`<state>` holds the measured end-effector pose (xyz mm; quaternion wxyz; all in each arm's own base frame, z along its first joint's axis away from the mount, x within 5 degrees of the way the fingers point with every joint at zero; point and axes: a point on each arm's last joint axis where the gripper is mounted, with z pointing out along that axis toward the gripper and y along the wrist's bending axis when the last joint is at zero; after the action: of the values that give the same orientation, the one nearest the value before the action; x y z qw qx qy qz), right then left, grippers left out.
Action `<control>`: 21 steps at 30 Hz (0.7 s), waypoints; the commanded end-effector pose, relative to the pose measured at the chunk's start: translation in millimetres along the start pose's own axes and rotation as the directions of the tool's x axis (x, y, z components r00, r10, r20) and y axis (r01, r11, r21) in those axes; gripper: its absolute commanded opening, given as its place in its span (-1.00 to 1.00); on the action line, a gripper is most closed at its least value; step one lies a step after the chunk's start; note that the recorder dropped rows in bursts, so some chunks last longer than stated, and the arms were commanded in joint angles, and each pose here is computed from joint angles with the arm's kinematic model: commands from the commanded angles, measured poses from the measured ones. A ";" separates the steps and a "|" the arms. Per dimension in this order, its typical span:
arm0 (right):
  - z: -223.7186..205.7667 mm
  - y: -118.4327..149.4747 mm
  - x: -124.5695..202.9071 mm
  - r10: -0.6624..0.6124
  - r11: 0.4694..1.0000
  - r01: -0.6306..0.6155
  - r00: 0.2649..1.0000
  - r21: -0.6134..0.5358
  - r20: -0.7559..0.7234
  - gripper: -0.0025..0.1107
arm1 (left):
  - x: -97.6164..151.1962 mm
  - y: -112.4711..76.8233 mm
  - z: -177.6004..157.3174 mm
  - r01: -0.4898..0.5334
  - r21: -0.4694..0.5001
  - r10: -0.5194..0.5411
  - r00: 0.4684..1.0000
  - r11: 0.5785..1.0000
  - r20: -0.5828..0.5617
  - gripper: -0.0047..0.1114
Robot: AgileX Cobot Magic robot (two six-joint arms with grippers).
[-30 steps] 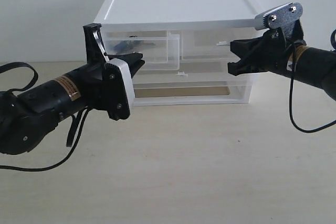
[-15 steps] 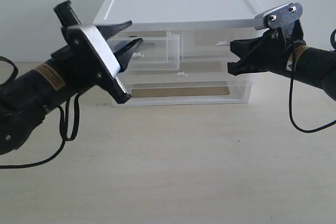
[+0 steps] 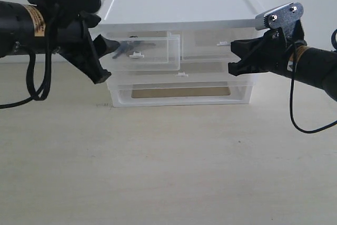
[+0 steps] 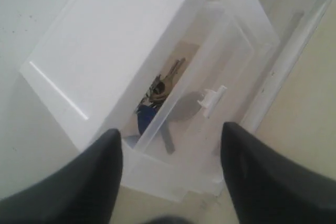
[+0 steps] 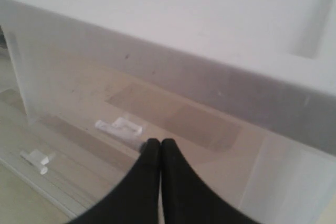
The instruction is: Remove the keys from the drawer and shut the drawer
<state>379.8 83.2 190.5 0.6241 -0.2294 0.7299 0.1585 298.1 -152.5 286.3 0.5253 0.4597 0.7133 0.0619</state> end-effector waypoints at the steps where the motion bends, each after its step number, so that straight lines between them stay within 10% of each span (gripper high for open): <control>1: 1.3 -19.8 -6.7 0.116 0.984 -0.119 0.993 0.131 0.032 -0.96 | -8.7 0.8 5.7 0.063 0.005 -0.063 0.998 0.998 0.013 -0.03; 7: 1.2 -20.1 -5.7 0.121 0.983 -0.123 0.992 0.134 0.022 -0.96 | -37.7 27.6 8.5 0.207 0.008 -0.205 0.973 0.978 -0.104 -0.15; 11: 1.2 -20.2 -5.4 0.127 0.982 -0.129 0.992 0.136 0.019 -0.96 | -57.7 29.1 11.0 0.194 0.225 -0.137 0.960 0.955 -0.244 -0.19; 21: 1.2 -20.4 -4.5 0.143 0.980 -0.143 0.990 0.140 0.011 -0.96 | -57.3 18.4 42.6 -0.281 0.461 0.365 0.925 0.842 -0.101 -0.19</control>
<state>379.8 82.9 189.8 0.6199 -0.2210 0.7350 0.1634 339.8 -195.8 325.8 0.3284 0.6118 0.7196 0.0001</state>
